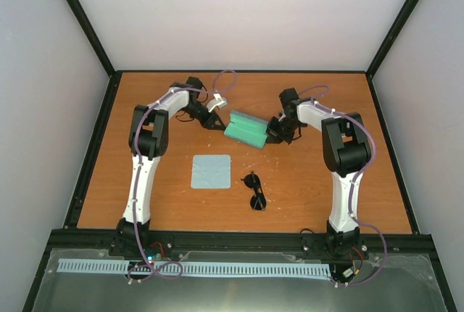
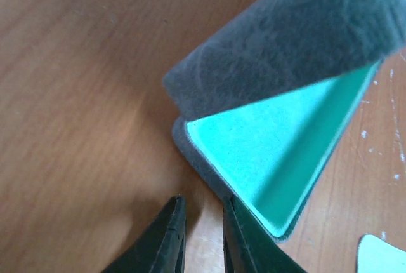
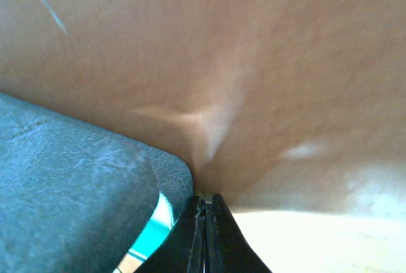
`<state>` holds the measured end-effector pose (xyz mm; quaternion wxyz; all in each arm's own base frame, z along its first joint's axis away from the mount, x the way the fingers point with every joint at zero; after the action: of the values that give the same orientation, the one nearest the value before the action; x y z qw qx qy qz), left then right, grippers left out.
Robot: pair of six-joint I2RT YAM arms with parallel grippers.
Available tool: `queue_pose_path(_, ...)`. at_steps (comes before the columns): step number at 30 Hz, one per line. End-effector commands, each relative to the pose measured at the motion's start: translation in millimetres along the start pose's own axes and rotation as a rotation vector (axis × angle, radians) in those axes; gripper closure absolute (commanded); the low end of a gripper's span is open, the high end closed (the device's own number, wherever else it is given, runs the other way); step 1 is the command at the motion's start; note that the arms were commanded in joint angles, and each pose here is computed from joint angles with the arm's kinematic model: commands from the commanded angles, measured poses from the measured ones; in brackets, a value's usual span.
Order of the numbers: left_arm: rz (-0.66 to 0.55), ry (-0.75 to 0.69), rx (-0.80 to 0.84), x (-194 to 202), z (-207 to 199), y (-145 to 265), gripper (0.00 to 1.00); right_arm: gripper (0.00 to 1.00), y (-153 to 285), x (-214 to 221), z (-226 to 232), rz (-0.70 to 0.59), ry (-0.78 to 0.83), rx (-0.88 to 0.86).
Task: Organize the sunglasses
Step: Adjust the sunglasses case at the center of the board.
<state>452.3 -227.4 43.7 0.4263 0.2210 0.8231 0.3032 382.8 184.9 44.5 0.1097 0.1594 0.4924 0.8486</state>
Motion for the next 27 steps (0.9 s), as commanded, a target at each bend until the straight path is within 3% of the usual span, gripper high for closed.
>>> queue_pose_path(1,0.029,0.072,0.116,4,-32,-19,0.80,0.97,-9,-32,13,-0.073,0.069,-0.028)
queue_pose_path(13,-0.053,0.065,0.083,-26,-25,-14,0.75,0.97,-8,-73,15,-0.102,0.105,-0.022)
queue_pose_path(20,-0.026,0.077,0.019,-23,-14,-4,0.66,0.96,8,-59,7,-0.097,0.127,0.041)
queue_pose_path(27,-0.006,0.103,-0.065,-8,-2,25,0.57,0.70,84,2,-4,-0.142,0.161,0.138)
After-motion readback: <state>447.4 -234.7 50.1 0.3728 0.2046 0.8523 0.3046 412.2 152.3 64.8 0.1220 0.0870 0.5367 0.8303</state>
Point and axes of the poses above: each gripper's point midway between its finger pads, its own y axis back along the fingers, its own z axis along the line the jaws close on, x = y × z, the point moved 3 cm from there along y, back along the fingers, and after that the axes turned 1 degree about -y, right-handed, at the moved point
